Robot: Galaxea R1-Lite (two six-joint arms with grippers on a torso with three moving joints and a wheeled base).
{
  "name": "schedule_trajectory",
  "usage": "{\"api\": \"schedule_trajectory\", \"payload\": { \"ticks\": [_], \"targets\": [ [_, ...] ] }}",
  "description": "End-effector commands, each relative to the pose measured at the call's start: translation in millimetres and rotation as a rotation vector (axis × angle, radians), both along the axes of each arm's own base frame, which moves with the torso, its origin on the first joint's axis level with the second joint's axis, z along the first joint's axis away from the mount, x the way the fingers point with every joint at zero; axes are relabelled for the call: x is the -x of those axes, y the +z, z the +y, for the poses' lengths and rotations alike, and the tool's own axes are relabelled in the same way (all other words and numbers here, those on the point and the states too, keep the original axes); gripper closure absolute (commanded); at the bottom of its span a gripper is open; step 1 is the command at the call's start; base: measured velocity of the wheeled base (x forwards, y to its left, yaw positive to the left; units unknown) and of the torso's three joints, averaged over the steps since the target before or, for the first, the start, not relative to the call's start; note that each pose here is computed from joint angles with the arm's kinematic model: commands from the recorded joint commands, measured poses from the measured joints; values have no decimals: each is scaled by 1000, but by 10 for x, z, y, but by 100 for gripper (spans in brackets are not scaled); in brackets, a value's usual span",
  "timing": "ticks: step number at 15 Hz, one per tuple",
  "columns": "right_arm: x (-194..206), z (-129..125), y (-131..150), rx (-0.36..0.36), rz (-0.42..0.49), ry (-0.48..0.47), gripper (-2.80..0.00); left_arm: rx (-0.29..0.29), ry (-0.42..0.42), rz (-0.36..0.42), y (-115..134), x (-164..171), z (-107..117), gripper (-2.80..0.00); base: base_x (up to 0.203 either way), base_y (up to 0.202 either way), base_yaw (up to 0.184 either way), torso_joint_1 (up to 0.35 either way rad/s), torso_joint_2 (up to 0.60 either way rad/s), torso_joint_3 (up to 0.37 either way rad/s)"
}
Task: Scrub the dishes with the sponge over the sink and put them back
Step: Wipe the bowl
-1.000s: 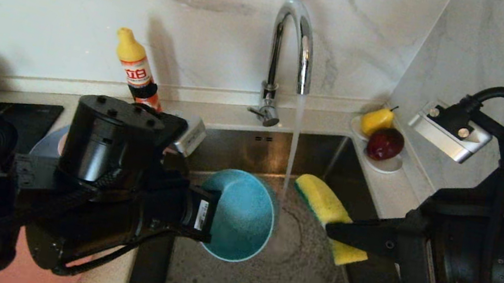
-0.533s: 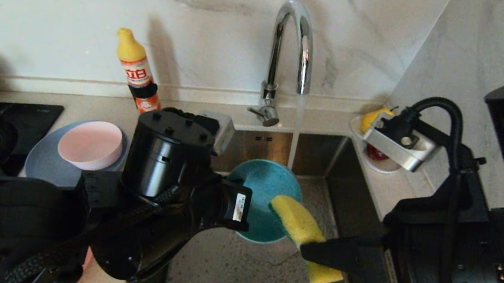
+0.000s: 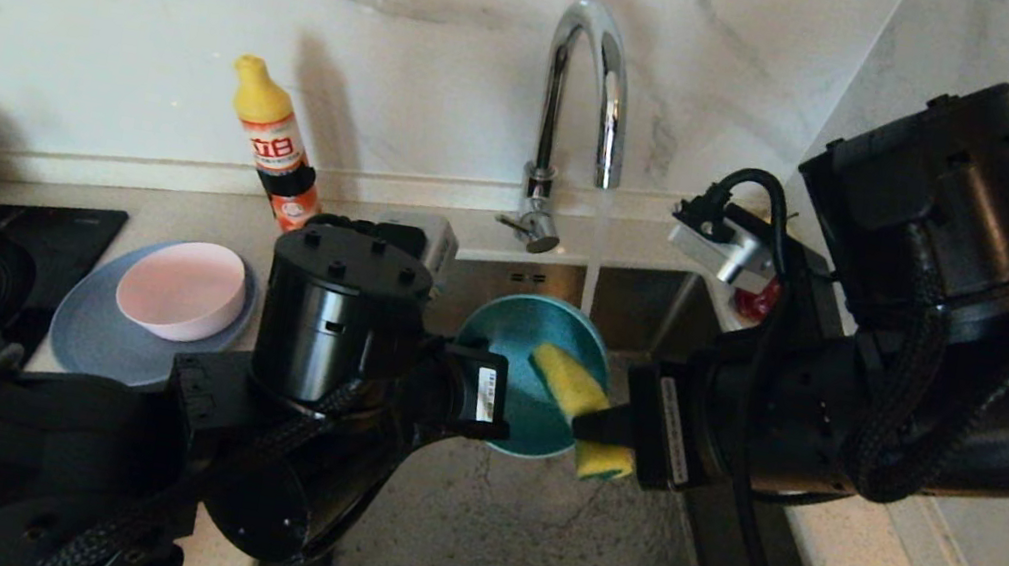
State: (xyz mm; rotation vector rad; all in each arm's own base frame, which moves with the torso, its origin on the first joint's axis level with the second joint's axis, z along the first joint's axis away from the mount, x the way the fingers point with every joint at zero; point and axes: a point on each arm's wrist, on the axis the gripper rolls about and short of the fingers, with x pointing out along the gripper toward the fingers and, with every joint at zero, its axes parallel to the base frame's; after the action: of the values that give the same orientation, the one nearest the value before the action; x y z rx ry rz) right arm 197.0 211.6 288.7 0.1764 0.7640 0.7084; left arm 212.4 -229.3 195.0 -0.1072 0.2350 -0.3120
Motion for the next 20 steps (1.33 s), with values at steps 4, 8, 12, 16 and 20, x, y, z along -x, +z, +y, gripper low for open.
{"api": "schedule_trajectory", "payload": {
  "ticks": [4,8,12,16,20],
  "targets": [
    [-230,-1,-44,4,13,-59,0,-6,-13,5,-53,65,-3,0,0,0,0,0,0,0],
    [-298,53,17,-14,-6,-60,0,-38,-67,22,-180,211,-87,0,0,0,0,0,0,0],
    [-385,143,-40,-5,2,-58,0,-17,-56,-6,-262,180,-135,0,0,0,0,0,0,0],
    [-433,120,7,-14,-14,-72,0,-4,-52,-12,-244,190,-111,0,0,0,0,0,0,0],
    [-434,25,16,7,4,-94,0,16,-34,-31,-147,220,4,0,0,0,0,0,0,0]
  ]
}}
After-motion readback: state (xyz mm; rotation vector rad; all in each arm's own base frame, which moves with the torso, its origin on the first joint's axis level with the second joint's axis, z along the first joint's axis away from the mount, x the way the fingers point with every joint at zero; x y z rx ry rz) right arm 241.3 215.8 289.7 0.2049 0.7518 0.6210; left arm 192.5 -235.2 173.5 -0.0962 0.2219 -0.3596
